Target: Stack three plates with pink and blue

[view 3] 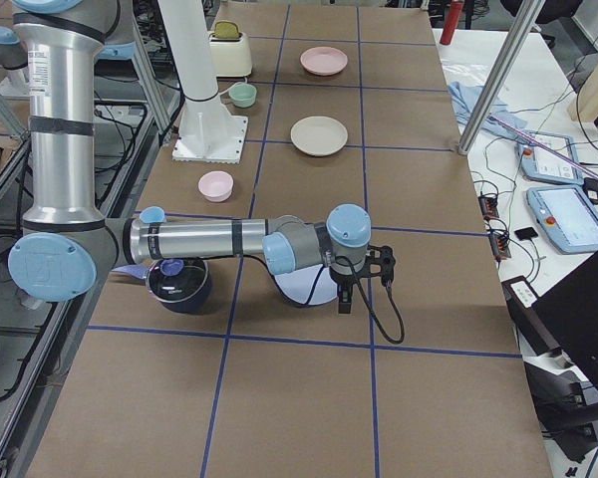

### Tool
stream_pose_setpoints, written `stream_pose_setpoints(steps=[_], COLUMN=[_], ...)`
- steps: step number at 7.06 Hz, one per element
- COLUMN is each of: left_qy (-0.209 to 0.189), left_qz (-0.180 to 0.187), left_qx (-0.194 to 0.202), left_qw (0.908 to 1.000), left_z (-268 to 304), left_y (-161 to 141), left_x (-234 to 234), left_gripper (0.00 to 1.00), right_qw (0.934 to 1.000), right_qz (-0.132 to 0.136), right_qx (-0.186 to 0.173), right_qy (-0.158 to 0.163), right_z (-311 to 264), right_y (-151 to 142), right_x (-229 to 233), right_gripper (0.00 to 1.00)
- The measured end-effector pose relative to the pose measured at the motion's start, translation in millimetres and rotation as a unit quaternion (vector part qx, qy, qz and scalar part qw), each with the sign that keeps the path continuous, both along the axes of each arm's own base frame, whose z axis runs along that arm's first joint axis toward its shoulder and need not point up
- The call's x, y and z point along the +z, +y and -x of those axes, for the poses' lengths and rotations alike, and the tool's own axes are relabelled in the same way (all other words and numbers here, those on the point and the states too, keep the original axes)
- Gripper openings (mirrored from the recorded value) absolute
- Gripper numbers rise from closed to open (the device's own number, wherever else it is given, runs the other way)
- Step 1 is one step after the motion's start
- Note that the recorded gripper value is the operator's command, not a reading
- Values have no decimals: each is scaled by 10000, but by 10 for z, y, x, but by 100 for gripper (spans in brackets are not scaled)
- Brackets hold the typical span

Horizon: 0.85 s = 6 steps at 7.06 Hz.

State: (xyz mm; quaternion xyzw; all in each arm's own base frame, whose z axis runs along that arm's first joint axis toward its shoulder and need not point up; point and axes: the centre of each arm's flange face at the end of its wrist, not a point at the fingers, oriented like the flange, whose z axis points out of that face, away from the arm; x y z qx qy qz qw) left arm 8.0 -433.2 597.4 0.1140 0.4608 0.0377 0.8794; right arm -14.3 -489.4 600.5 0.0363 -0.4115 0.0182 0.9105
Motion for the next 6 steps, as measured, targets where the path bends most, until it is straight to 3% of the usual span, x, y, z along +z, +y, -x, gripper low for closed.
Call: stream_pose_setpoints(steps=[4, 6], left_qy=[-21, -21], left_qz=[192, 263], left_qx=[850, 946], left_qw=[9962, 9952], left_z=[-901, -1072], left_y=[-188, -271], left_x=[409, 474], left_gripper=[100, 99], right_qw=[9988, 9984], right_qz=[-310, -342], right_qx=[-349, -436], right_qy=[-114, -119], right_z=[339, 423], right_y=[13, 20], right_x=[-45, -52], right_gripper=[100, 100])
